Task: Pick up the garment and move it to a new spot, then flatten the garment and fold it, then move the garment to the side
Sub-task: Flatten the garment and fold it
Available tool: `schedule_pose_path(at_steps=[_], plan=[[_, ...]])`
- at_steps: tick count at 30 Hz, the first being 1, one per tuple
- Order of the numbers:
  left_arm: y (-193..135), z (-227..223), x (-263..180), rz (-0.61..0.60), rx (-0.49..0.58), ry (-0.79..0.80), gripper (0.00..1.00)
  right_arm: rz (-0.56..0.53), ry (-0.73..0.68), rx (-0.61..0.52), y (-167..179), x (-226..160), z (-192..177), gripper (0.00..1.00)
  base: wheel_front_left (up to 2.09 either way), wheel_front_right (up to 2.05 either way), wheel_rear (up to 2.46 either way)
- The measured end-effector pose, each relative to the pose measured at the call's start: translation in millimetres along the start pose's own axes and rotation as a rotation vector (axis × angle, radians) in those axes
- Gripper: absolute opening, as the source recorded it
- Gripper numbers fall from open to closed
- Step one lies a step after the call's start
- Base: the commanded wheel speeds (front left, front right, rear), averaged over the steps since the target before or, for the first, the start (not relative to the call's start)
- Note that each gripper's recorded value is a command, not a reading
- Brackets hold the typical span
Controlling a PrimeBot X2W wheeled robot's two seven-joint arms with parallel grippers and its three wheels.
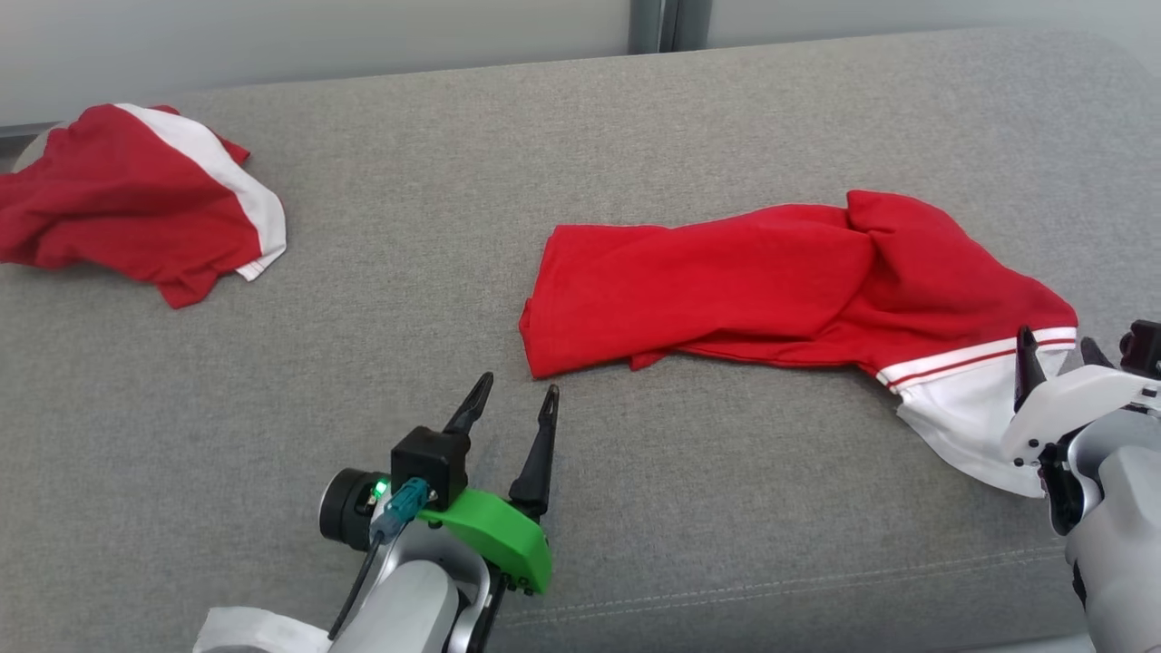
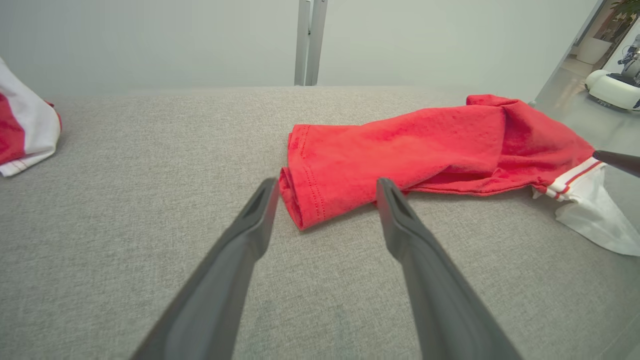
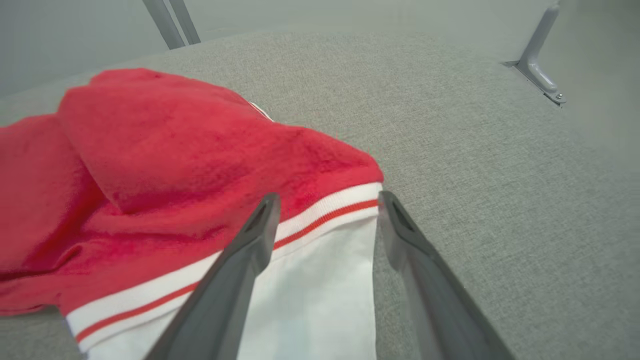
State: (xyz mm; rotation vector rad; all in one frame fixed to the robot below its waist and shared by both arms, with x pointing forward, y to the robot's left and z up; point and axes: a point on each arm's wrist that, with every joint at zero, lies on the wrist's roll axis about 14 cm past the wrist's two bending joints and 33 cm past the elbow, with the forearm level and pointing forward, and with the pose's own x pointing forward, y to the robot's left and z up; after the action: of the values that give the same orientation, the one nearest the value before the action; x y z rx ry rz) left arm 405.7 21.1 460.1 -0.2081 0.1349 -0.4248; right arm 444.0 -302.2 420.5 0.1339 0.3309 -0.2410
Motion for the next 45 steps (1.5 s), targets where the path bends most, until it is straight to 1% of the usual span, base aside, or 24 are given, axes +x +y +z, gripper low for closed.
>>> schedule_pose_path(at_steps=[7,11,13,18,27,28,29,30,32,33,34,35,38,45], plan=[[-7,-23,7,-0.044,0.021,0.082,1.0,0.04,-0.13,-0.037,4,-10,29,1.0,0.0,0.0,0.0],[-4,-32,18,-0.041,0.012,0.122,1.0,0.083,-0.211,-0.021,14,-25,42,1.0,0.0,0.0,0.0],[1,-39,27,-0.038,0.025,0.154,1.0,0.117,-0.283,-0.004,22,-39,55,1.0,0.0,0.0,0.0],[8,-55,40,-0.042,0.04,0.218,1.0,0.136,-0.331,0.033,23,-62,54,1.0,0.0,0.0,0.0],[6,-74,57,-0.058,0.013,0.279,1.0,0.065,-0.347,0.06,-1,-84,46,1.0,0.0,0.0,0.0],[4,-73,59,-0.064,0.008,0.275,0.91,0.056,-0.348,0.057,-4,-85,45,1.0,0.0,0.0,0.0],[3,-71,61,-0.069,0.004,0.268,0.68,0.048,-0.352,0.059,-6,-86,46,1.0,0.0,0.0,0.0],[1,-68,63,-0.073,0.0,0.258,0.51,0.043,-0.354,0.059,-8,-86,46,1.0,0.0,0.0,0.0],[-1,-61,66,-0.08,-0.003,0.234,0.38,0.037,-0.353,0.06,-9,-88,44,1.0,0.0,0.0,0.0],[-3,-57,67,-0.086,-0.002,0.221,0.27,0.035,-0.353,0.06,-9,-88,44,1.0,0.0,0.0,0.0],[-4,-55,67,-0.09,-0.005,0.211,0.11,0.033,-0.353,0.058,-9,-88,44,1.0,0.0,0.0,0.0],[-5,-53,66,-0.093,-0.006,0.206,0.0,0.032,-0.353,0.059,-8,-88,43,1.0,0.0,0.0,0.0],[-9,-48,62,-0.109,0.006,0.183,0.0,0.041,-0.346,0.065,-2,-88,39,1.0,0.0,0.0,0.0],[-19,-18,52,-0.132,-0.003,0.071,0.0,0.052,-0.345,0.07,3,-88,37,1.0,0.0,0.0,0.0]])
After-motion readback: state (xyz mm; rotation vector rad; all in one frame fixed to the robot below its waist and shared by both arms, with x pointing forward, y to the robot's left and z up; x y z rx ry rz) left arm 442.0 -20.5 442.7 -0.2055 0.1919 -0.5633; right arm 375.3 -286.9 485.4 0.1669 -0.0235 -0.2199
